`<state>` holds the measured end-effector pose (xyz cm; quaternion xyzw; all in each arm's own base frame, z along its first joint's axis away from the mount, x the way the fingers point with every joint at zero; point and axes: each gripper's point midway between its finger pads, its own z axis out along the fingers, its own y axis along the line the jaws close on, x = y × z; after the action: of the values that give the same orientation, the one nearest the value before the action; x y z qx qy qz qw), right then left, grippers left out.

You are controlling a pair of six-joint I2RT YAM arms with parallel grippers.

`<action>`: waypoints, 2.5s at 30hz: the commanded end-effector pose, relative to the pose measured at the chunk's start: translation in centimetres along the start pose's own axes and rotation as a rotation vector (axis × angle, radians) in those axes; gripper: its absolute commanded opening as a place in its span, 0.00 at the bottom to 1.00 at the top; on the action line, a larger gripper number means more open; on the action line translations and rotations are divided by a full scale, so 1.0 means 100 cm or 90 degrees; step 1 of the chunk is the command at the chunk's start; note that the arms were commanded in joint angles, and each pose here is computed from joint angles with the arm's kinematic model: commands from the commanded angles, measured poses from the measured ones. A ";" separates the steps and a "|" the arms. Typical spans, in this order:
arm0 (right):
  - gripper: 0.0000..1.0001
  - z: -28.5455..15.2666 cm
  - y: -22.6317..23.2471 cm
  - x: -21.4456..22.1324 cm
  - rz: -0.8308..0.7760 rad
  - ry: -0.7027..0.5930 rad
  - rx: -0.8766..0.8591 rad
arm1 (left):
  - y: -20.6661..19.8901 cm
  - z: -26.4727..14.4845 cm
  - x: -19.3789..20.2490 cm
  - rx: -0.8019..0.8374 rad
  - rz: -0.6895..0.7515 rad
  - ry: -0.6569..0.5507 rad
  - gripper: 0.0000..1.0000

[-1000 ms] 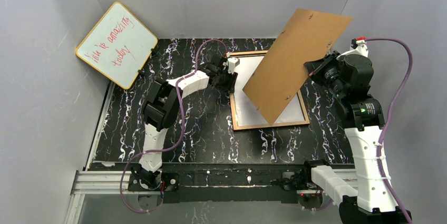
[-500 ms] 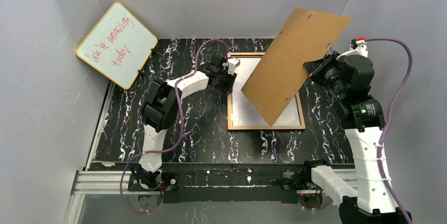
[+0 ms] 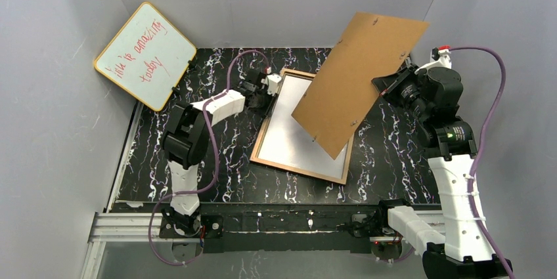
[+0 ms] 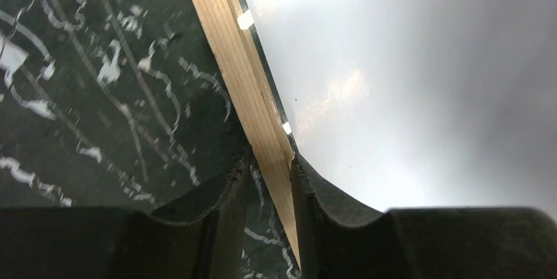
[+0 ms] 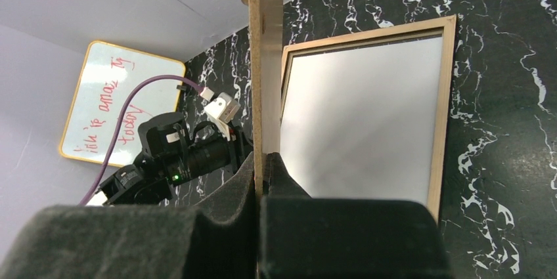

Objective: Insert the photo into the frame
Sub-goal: Move the photo frame to the center of the board, then adjust the photo frame item.

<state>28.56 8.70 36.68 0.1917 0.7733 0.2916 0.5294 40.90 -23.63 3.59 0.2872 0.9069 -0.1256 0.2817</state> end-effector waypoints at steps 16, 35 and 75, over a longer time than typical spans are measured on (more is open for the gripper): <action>0.01 0.023 0.051 0.023 0.081 0.078 -0.211 | 0.072 -0.097 0.070 -0.060 -0.094 0.034 0.28; 0.01 0.052 0.087 0.020 0.108 0.051 -0.435 | -0.015 -0.275 0.011 0.107 0.345 -0.110 0.72; 0.01 0.086 0.155 0.098 0.278 0.211 -0.511 | -0.100 -0.280 0.026 0.138 0.870 -0.183 0.87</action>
<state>33.37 27.98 30.99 0.1173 0.6829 0.6495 0.3130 21.38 -18.63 24.99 0.8047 0.4591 -0.0231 0.3757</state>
